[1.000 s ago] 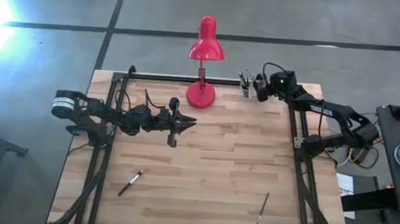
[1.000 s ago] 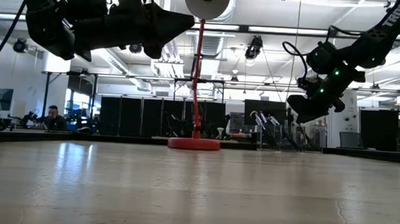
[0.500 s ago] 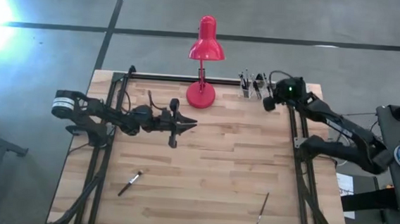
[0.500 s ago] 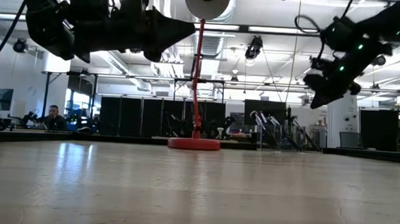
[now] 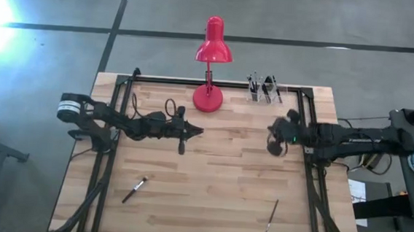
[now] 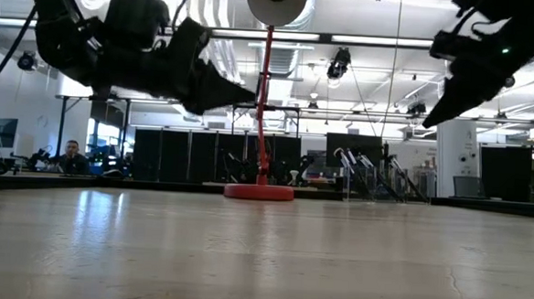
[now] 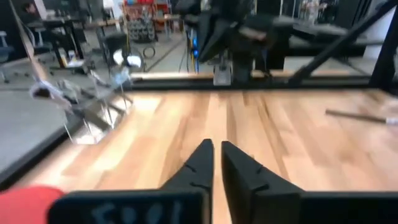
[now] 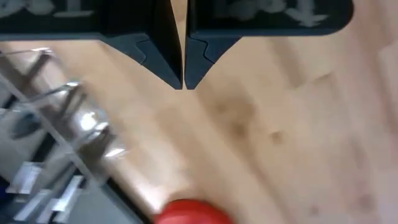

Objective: Sort items
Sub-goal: Put the black eyeshadow brush into the transparent organizer

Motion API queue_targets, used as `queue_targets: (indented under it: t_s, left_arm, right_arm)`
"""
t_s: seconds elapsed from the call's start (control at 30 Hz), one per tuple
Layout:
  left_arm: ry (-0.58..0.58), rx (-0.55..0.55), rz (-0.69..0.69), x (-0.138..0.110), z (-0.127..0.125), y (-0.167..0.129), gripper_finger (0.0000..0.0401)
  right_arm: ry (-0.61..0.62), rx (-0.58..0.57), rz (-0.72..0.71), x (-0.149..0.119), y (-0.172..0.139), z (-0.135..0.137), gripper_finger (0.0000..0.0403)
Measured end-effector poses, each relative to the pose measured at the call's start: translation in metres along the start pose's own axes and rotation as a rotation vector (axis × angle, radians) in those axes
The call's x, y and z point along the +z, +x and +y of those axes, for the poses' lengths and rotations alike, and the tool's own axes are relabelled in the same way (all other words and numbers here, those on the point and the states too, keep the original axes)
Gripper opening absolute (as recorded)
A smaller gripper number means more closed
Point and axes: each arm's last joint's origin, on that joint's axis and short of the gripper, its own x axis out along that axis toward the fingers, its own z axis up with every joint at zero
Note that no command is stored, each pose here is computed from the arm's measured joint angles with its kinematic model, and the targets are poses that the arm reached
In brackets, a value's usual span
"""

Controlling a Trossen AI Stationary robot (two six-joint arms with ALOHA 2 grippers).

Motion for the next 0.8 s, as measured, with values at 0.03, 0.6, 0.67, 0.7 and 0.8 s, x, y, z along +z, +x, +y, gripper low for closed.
queue_targets:
  t_s: [0.03, 0.6, 0.67, 0.7, 0.8]
  left_arm:
    - [0.000, -0.001, 0.014, -0.004, 0.000, 0.000, 0.0016]
    - [-0.029, -0.005, 0.092, -0.036, -0.002, 0.019, 0.0000]
    - [-0.022, -0.006, 0.095, -0.036, -0.002, 0.018, 0.0000]
    - [-0.018, -0.006, 0.097, -0.036, -0.002, 0.018, 0.0000]
    - [-0.016, -0.007, 0.107, -0.037, -0.002, 0.018, 0.0000]
  right_arm:
    - [-0.020, 0.014, 0.005, -0.003, -0.002, 0.008, 0.0011]
    - [-0.320, 0.369, 0.244, -0.061, -0.055, 0.137, 0.0029]
    - [-0.356, 0.385, 0.293, -0.067, -0.059, 0.152, 0.0041]
    - [-0.370, 0.391, 0.318, -0.070, -0.061, 0.160, 0.0047]
    - [-0.401, 0.405, 0.392, -0.076, -0.063, 0.181, 0.0070]
